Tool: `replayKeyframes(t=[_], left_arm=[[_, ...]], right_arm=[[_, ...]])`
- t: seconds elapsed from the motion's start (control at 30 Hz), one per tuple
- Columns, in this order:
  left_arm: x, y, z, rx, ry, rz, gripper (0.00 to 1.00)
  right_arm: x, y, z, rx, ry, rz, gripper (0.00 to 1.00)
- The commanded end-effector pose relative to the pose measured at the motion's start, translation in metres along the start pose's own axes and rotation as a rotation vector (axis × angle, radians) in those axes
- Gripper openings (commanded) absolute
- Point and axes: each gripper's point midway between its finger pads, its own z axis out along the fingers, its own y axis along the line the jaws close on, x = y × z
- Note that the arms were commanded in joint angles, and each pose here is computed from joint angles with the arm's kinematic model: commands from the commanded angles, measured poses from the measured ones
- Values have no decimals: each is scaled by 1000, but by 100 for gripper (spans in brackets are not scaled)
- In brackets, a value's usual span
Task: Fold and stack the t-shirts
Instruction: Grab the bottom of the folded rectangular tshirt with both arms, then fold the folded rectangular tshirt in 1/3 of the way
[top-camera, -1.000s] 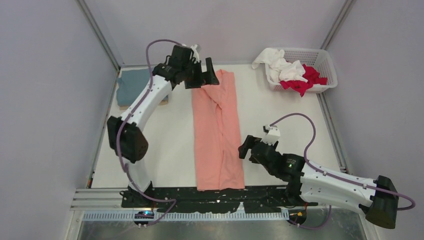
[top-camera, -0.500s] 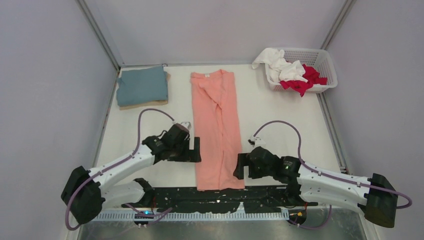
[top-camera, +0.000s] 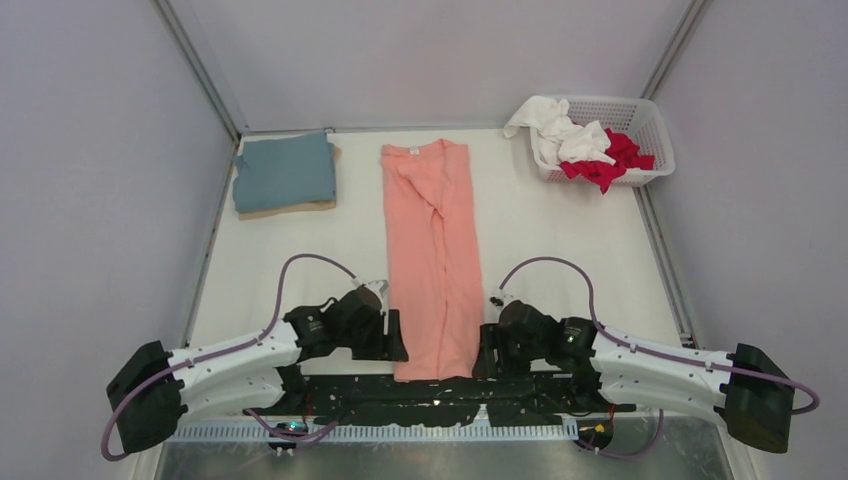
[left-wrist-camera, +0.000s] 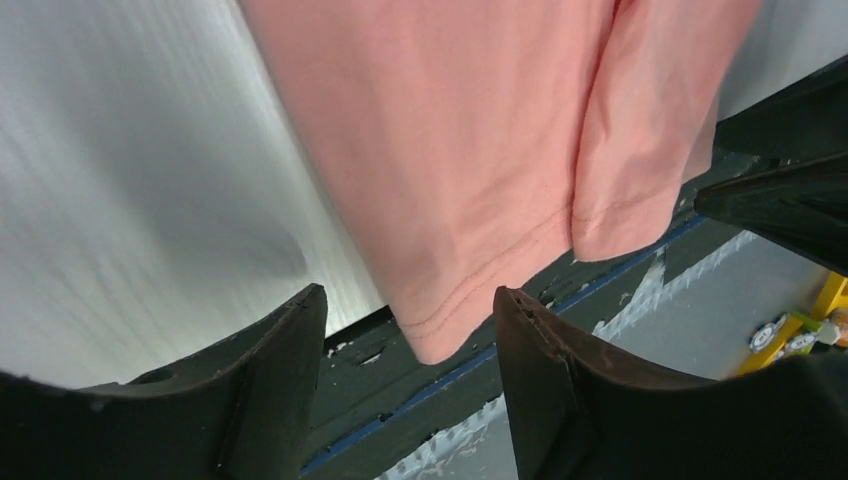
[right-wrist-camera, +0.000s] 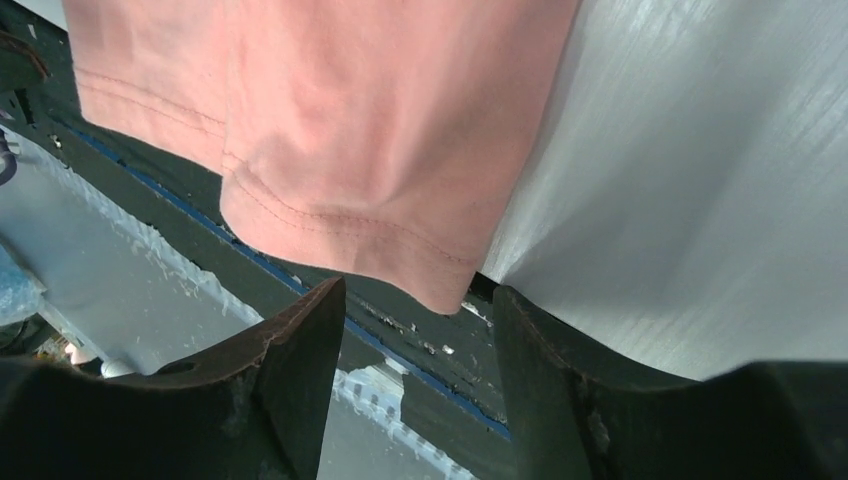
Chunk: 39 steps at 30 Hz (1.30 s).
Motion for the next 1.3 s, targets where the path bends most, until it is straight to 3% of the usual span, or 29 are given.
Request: replayKeyframes(t=[0.0,0.13,0.23,0.37,0.4,0.47,0.53,0.7,0.83,1.03,1.27], left_arm=[[6,-29,7,123,57,15,58],[25,-31,11,127,160,42,40],[34,-22,13,98,198,42,32],[30,-17,12,62,175,49,5],[27,-16,12,50,163,49,0],[25,-15,12,48,147,53,0],[27,-18,10,75,151,55,0],[45,-12,0,134,175,13,0],[35,-34,-9,266,111,43,0],[6,-59,-10,306,63,96,0],[-61,-62,-15,327,-42,43,0]], right_arm=[[2,2,3,-10,7,16,60],[-2,-1,8,-9,-25,32,51],[-2,-4,11,-4,-30,46,48],[0,-1,15,-40,-33,59,32],[0,1,15,-47,-31,58,24],[2,0,14,-51,-22,49,11],[4,-2,12,-51,-22,54,6],[13,-4,4,-79,-10,52,6],[13,4,-2,-155,-34,57,6],[-27,27,-20,-181,-197,-38,6],[-96,35,-36,-104,-356,-75,6]])
